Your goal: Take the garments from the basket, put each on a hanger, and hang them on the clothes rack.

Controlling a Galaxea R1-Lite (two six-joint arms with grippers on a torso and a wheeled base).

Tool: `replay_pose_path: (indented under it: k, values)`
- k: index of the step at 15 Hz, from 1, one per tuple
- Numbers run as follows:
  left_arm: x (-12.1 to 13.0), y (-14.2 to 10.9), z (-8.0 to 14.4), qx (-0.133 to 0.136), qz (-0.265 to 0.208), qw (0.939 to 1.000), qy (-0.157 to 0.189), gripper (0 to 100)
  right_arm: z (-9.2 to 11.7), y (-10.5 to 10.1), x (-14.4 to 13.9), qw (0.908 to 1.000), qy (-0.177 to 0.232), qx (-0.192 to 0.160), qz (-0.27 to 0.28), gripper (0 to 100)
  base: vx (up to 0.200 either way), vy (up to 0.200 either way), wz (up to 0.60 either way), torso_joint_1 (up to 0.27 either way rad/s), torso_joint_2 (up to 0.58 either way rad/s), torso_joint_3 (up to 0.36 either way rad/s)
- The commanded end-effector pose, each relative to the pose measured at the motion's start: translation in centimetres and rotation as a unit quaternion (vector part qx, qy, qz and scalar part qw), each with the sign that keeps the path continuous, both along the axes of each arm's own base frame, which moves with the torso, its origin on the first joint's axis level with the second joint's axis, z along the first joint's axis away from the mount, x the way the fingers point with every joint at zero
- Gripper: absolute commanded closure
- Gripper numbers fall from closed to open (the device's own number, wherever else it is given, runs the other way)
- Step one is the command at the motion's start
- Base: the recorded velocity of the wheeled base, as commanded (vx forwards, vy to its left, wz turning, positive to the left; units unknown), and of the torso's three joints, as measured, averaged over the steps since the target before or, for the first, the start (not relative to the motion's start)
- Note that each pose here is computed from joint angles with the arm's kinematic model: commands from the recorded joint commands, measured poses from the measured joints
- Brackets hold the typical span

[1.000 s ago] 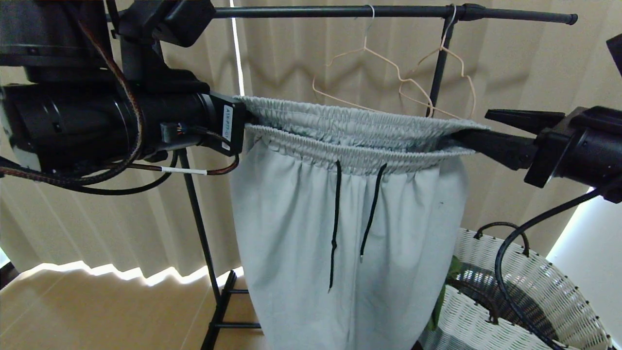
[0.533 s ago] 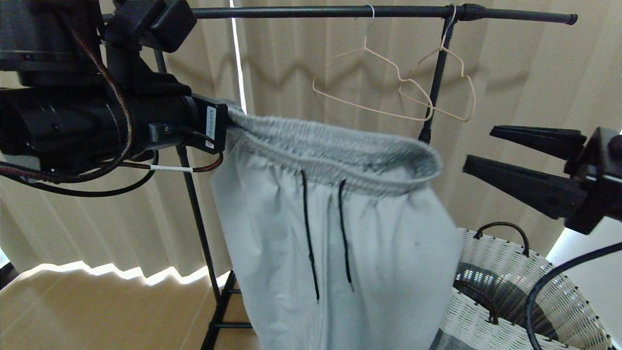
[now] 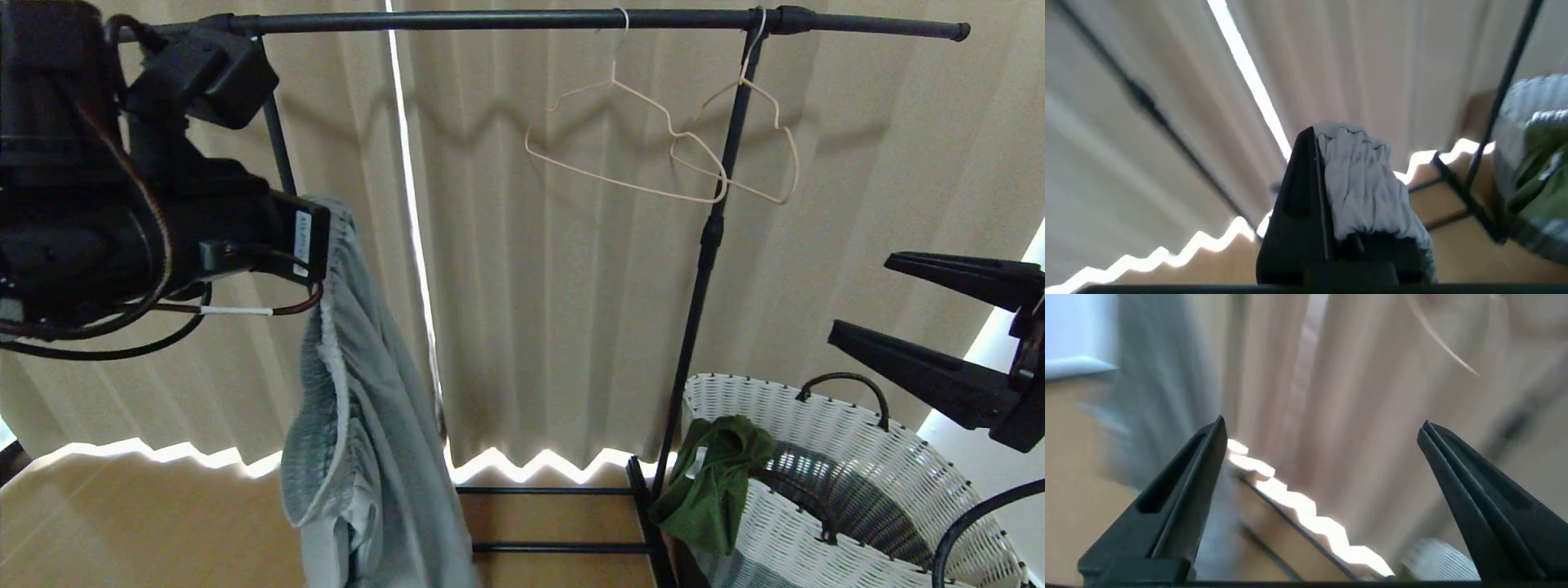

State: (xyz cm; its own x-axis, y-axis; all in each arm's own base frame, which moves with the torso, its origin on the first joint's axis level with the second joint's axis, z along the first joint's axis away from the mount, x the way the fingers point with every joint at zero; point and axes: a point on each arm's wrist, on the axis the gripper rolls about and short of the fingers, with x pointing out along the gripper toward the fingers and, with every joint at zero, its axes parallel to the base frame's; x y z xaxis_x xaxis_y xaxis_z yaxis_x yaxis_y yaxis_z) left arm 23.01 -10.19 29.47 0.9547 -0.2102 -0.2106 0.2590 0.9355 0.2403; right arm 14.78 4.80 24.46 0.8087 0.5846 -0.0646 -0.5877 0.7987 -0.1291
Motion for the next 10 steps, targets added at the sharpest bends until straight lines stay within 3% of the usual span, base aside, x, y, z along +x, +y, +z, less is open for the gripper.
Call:
replay_pose_path:
  k: [1, 5, 6, 10]
  values:
    - [-3.4, 3.7, -0.6, -0.007, 0.046, 0.9989, -0.01, 100, -1.5, -1.7, -1.4, 0.9983, 0.001, -0.013, -0.056, 0, 0.0, 0.0, 0.0, 0.0, 0.0, 0.0]
    - [-8.6, 8.4, -4.0, -0.018, 0.129, 0.9912, -0.019, 100, -4.7, -2.8, -2.6, 0.9811, 0.027, -0.03, -0.189, 0, 0.0, 0.0, 0.0, 0.0, 0.0, 0.0]
    - [-9.7, 9.2, -5.1, -0.027, 0.137, 0.99, -0.021, 100, -4.9, -2.9, -3.1, 0.9803, 0.013, -0.021, -0.196, 0, 0.0, 0.0, 0.0, 0.0, 0.0, 0.0]
    - [-13.0, 10.8, -8.9, -0.072, 0.143, 0.9871, -0.002, 100, -8.6, -3.6, -6.1, 0.9753, 0.035, -0.021, -0.217, 0, 0.0, 0.0, 0.0, 0.0, 0.0, 0.0]
